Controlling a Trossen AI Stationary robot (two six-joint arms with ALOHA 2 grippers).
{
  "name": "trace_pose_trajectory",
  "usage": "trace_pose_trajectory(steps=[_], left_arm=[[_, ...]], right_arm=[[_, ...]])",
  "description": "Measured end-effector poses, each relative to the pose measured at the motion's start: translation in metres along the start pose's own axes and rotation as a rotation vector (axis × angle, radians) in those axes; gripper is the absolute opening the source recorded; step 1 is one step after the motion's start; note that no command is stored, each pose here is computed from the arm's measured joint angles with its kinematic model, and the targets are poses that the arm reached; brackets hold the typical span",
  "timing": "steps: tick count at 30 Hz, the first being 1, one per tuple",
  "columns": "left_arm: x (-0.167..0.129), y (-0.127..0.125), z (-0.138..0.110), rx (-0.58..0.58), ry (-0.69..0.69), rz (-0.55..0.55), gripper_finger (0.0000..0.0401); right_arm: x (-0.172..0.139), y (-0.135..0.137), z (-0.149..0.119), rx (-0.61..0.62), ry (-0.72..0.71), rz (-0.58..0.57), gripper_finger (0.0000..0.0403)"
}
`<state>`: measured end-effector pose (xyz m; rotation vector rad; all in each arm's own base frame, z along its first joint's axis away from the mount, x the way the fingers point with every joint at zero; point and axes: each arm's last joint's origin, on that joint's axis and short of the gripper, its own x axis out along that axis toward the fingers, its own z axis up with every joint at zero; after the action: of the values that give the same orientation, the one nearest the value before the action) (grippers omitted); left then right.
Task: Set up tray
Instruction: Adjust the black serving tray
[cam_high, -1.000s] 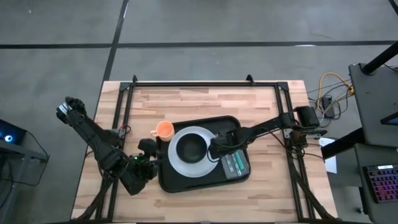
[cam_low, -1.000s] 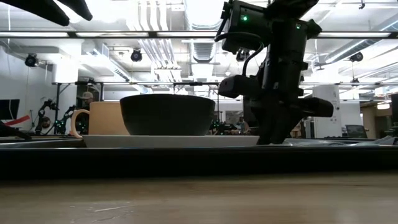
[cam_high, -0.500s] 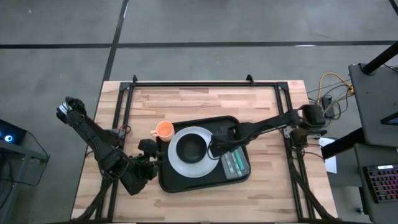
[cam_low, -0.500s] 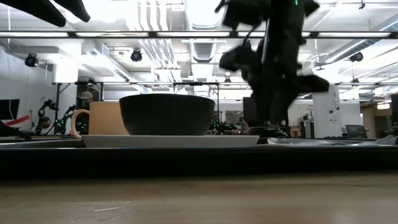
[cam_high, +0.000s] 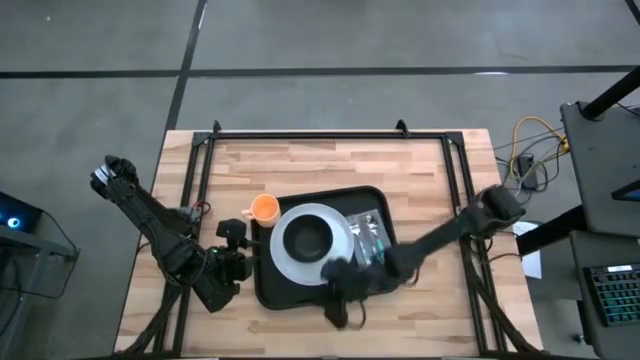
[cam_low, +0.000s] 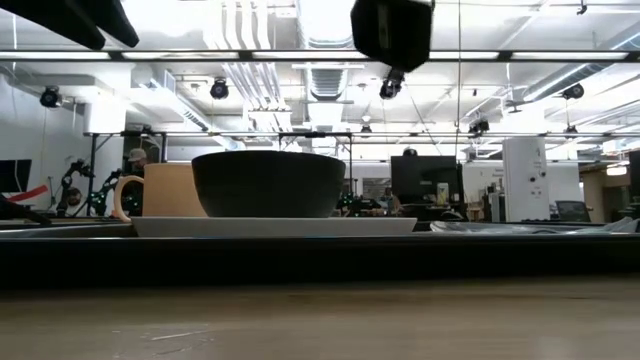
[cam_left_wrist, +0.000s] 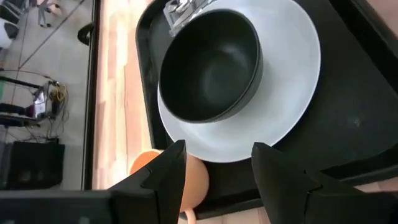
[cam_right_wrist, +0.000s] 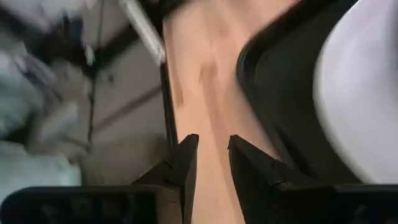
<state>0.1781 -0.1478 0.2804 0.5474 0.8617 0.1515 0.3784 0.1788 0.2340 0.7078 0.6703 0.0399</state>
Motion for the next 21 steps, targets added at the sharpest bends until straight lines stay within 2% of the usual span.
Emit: trace_pose_trajectory(steps=[4, 6, 10, 12, 14, 17, 21], left_arm=[[0.0, 0.0, 0.0, -0.023, -0.003, -0.001, 0.0164], [0.0, 0.0, 0.001, -0.075, 0.003, -0.017, 0.0164], [0.0, -0.007, 0.002, -0.239, 0.058, -0.186, 0.0164], [0.004, -0.018, 0.006, -0.289, 0.064, -0.323, 0.0164], [0.005, -0.037, 0.011, -0.292, 0.017, -0.427, 0.0164], [0.009, -0.062, 0.017, -0.267, -0.005, -0.469, 0.0164], [0.022, -0.096, 0.022, -0.316, 0.049, -0.454, 0.0164]], right_arm=[[0.032, 0.016, -0.026, -0.128, 0.129, -0.02, 0.0082], [0.048, 0.021, -0.034, -0.187, 0.173, -0.022, 0.0082], [0.073, 0.026, -0.041, -0.275, 0.235, -0.048, 0.0082], [0.082, 0.021, -0.047, -0.302, 0.302, -0.106, 0.0081], [0.084, 0.017, -0.05, -0.318, 0.358, -0.158, 0.0081], [0.08, 0.015, -0.05, -0.33, 0.387, -0.196, 0.0082], [0.075, 0.016, -0.049, -0.37, 0.386, -0.217, 0.0082]])
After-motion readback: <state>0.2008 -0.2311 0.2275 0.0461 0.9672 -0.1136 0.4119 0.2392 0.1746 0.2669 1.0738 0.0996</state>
